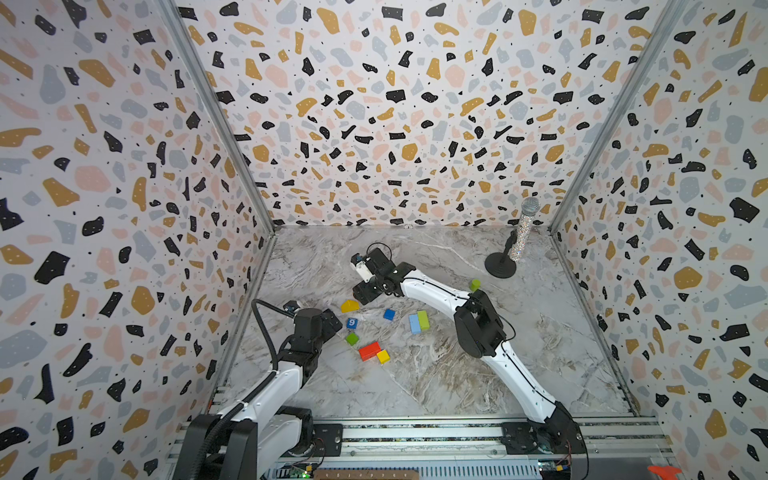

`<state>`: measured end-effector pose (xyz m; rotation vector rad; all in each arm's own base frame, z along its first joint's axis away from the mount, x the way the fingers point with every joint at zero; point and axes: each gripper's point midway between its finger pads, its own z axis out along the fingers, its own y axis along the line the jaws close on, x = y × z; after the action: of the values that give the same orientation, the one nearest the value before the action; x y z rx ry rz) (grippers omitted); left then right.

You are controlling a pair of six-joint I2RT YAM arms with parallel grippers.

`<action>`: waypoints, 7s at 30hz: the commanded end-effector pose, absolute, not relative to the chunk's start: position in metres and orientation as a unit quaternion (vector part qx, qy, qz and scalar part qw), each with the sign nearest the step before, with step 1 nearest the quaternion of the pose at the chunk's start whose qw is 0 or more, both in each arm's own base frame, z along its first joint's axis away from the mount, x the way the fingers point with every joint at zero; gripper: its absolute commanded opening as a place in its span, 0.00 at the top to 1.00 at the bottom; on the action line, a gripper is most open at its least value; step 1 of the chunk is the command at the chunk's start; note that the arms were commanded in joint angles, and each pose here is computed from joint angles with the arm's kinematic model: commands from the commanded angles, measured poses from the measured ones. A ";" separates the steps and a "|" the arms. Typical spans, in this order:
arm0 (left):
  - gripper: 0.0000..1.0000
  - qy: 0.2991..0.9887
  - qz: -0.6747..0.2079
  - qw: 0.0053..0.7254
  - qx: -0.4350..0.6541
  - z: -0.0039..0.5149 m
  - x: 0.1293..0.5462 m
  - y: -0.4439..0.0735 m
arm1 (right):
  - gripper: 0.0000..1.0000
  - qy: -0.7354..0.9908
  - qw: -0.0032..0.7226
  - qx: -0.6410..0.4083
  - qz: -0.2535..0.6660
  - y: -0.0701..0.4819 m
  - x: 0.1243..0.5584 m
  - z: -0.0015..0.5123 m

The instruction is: Build the wood block tower

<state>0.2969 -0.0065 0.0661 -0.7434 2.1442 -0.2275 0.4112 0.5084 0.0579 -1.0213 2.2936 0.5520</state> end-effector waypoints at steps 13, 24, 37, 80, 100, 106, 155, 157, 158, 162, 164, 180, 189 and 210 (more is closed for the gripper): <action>0.01 0.849 -0.095 0.429 -0.294 0.070 0.301 -0.006 | 0.28 0.860 0.304 -0.360 0.198 0.512 0.421 0.066; 0.01 0.849 -0.091 0.431 -0.292 0.071 0.299 -0.004 | 0.46 0.864 0.315 -0.347 0.184 0.505 0.420 0.081; 0.01 0.851 -0.098 0.437 -0.274 0.077 0.299 -0.008 | 0.56 0.890 0.350 -0.262 0.131 0.453 0.415 0.129; 0.00 0.883 -0.140 0.426 -0.137 0.102 0.311 -0.102 | 0.62 0.953 0.263 -0.126 0.079 0.307 0.344 0.085; 0.00 0.882 -0.138 0.430 -0.138 0.100 0.302 -0.096 | 0.61 0.961 0.229 -0.132 0.077 0.321 0.329 0.068; 0.00 0.882 -0.137 0.429 -0.139 0.098 0.301 -0.095 | 0.62 0.963 0.223 -0.135 0.071 0.322 0.326 0.064; 0.00 0.877 -0.128 0.440 -0.146 0.116 0.295 -0.087 | 0.31 0.961 0.230 -0.144 0.058 0.323 0.329 0.069; 0.00 0.877 -0.128 0.441 -0.146 0.116 0.295 -0.087 | 0.32 0.961 0.229 -0.144 0.055 0.322 0.329 0.068; 0.00 0.877 -0.128 0.440 -0.146 0.116 0.295 -0.087 | 0.33 0.961 0.228 -0.144 0.053 0.322 0.329 0.067; 0.00 0.876 -0.129 0.440 -0.147 0.116 0.294 -0.087 | 0.38 0.962 0.228 -0.142 0.055 0.321 0.330 0.066; 0.00 0.876 -0.128 0.441 -0.147 0.116 0.295 -0.087 | 0.39 0.961 0.229 -0.140 0.057 0.321 0.332 0.067; 0.00 0.875 -0.118 0.443 -0.154 0.118 0.294 -0.082 | 0.28 0.959 0.236 -0.142 0.060 0.319 0.333 0.073; 0.00 0.870 -0.075 0.455 -0.172 0.135 0.294 -0.064 | 0.06 0.938 0.276 -0.204 0.041 0.329 0.328 0.101; 0.00 0.853 -0.075 0.418 -0.303 0.139 0.288 0.012 | 0.15 0.907 0.293 -0.271 0.130 0.398 0.270 0.140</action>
<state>0.2886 0.0089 0.1362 -0.7177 2.1538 -0.1379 0.2790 0.3813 0.1346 -0.7051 2.4373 0.2910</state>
